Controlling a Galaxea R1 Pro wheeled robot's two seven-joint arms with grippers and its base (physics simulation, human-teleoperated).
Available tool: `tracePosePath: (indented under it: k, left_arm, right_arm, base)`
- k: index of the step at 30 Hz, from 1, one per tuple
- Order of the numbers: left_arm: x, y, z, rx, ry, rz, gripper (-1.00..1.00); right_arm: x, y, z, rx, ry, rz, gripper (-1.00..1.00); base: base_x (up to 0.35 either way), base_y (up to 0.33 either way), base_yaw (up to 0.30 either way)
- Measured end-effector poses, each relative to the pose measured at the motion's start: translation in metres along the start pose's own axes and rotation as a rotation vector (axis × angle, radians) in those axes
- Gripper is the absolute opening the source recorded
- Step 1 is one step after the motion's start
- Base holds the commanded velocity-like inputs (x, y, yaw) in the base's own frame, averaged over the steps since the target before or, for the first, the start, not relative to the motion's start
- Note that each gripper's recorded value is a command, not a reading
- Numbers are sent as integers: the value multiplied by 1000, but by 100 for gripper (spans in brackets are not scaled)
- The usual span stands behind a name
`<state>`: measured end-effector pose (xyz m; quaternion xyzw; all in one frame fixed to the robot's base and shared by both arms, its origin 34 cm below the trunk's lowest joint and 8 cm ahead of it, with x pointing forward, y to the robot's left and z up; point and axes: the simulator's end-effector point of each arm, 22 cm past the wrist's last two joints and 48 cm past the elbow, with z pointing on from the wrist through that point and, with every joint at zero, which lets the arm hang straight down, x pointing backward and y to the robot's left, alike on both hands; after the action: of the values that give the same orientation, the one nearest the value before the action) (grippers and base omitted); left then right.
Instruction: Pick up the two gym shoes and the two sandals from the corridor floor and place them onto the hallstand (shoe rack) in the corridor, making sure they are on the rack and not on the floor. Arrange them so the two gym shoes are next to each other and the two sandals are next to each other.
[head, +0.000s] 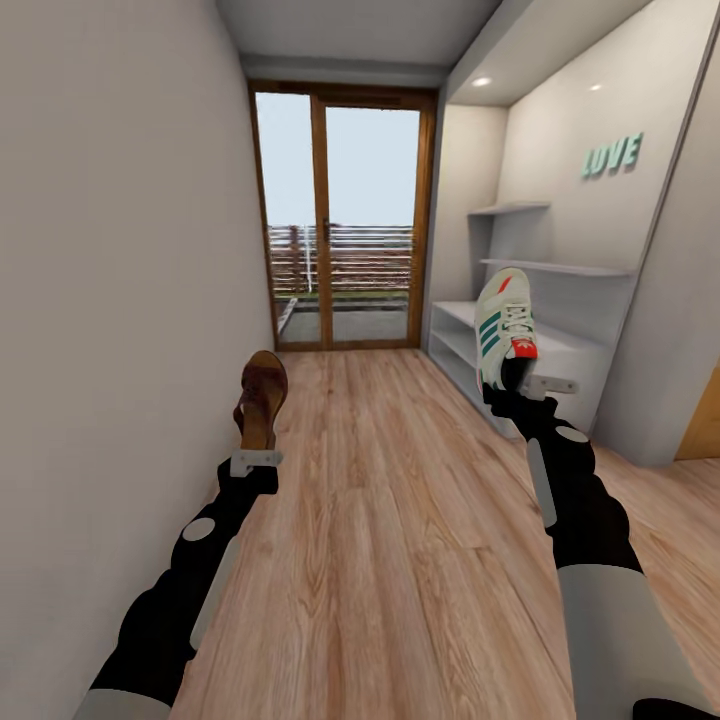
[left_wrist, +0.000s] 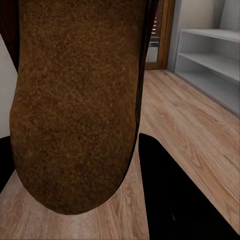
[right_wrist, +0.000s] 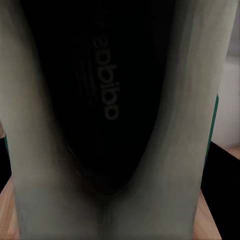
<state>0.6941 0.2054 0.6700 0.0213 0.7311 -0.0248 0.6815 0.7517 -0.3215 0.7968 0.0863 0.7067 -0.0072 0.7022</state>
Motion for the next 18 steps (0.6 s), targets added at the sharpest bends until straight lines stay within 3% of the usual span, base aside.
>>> tracePosePath:
  k: [18]
  left_arm:
    - [0,0,0,0,0,0,-100]
  right_arm:
    - [0,0,0,0,0,0,-100]
  base:
    - [346,0,0]
